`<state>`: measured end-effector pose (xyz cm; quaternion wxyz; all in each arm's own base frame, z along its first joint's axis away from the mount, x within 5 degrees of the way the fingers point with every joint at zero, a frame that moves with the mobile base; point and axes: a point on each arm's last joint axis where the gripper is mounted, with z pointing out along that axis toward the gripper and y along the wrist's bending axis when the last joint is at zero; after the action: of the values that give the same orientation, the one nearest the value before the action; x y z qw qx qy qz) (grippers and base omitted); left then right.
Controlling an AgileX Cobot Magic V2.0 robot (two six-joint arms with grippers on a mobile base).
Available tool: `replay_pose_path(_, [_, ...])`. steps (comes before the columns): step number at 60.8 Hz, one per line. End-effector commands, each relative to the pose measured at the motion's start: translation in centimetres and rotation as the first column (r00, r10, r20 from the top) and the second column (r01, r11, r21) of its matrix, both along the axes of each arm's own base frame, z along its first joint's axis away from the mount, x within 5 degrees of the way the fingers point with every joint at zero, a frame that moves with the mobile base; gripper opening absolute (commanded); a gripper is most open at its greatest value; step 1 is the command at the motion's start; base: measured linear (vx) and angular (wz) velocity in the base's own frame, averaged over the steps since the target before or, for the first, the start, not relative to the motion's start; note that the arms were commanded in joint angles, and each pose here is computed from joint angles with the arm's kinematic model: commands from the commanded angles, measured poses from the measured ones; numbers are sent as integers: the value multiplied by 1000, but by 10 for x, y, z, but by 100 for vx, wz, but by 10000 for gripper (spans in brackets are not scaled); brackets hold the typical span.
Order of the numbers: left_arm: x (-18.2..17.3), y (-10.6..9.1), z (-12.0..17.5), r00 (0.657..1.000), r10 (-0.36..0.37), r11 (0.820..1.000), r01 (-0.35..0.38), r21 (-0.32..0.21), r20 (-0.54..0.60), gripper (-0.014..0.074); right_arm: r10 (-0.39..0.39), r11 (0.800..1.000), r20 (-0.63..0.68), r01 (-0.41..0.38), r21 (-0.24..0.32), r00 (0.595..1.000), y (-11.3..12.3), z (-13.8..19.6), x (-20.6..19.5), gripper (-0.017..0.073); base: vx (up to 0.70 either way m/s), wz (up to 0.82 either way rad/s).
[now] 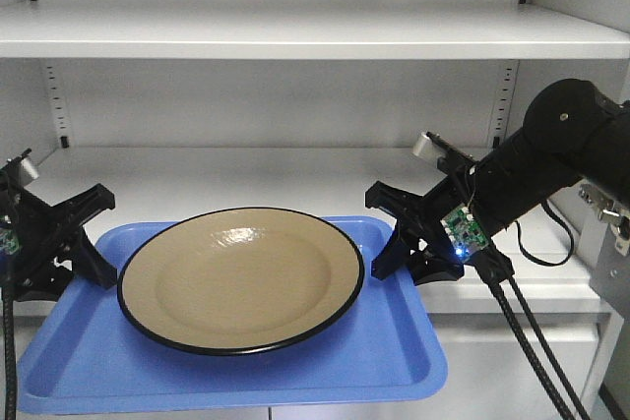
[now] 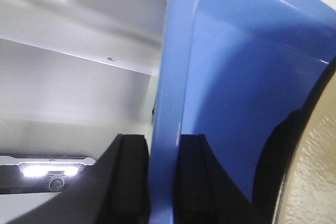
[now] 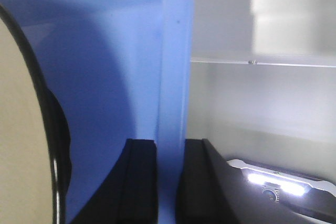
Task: Place disk in tray to left cabinet
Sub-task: 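Hold the tray in front of the cabinet's lower shelf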
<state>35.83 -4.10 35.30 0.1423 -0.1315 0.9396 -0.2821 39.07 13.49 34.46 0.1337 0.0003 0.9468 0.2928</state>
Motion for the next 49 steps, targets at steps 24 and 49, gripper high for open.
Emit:
replay_pose_path(24, [-11,-17,38,995,1,987,16,-162,103,-1,55,985,56,-64,157,997,15,42,-22,-4,20,-7])
replay_pose_path(49, [-11,-17,38,995,1,987,16,-162,103,-1,55,985,56,-64,157,997,15,42,-22,-4,11,-1])
